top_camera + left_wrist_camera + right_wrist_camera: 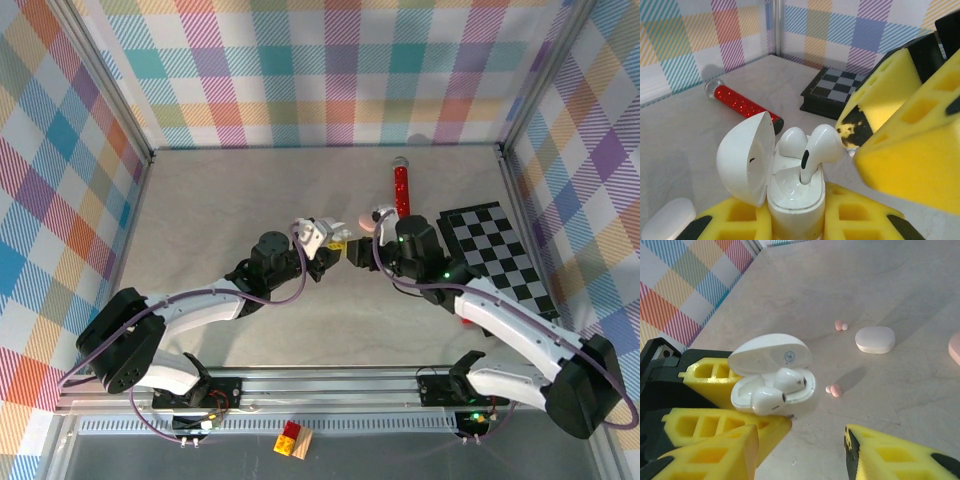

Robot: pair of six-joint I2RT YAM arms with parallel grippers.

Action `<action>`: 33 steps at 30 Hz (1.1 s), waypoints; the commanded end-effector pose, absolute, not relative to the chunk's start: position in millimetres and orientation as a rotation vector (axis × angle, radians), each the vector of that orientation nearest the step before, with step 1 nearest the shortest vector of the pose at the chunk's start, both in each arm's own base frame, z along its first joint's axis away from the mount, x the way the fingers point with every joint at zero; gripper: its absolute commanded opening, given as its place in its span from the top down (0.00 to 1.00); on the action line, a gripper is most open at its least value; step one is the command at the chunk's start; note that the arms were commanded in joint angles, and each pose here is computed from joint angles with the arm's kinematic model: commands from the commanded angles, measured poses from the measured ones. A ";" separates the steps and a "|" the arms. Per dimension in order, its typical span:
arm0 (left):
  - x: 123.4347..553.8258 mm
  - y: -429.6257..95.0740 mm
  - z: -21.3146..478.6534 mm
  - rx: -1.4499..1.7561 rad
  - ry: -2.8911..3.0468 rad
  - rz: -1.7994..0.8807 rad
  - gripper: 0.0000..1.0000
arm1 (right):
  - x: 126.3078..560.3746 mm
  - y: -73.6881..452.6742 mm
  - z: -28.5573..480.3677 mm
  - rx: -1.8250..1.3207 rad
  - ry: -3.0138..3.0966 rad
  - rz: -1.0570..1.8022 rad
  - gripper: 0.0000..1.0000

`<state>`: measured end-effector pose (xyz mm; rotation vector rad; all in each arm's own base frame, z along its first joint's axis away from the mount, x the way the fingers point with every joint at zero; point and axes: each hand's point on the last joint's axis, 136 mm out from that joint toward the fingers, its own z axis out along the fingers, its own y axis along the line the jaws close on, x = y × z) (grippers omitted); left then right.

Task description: Insert the wireless bluetooth earbuds into the charging case

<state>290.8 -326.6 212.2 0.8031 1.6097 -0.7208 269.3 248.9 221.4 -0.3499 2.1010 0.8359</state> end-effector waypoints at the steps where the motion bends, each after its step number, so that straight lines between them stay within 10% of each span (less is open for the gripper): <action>1: 286.8 -327.0 252.2 0.789 1.477 -0.770 0.89 | 266.5 236.5 223.3 -0.306 2.096 0.842 0.50; 33: 260.6 -330.1 244.6 0.959 1.396 -0.817 0.88 | 262.5 226.6 247.9 -0.312 2.018 0.937 0.49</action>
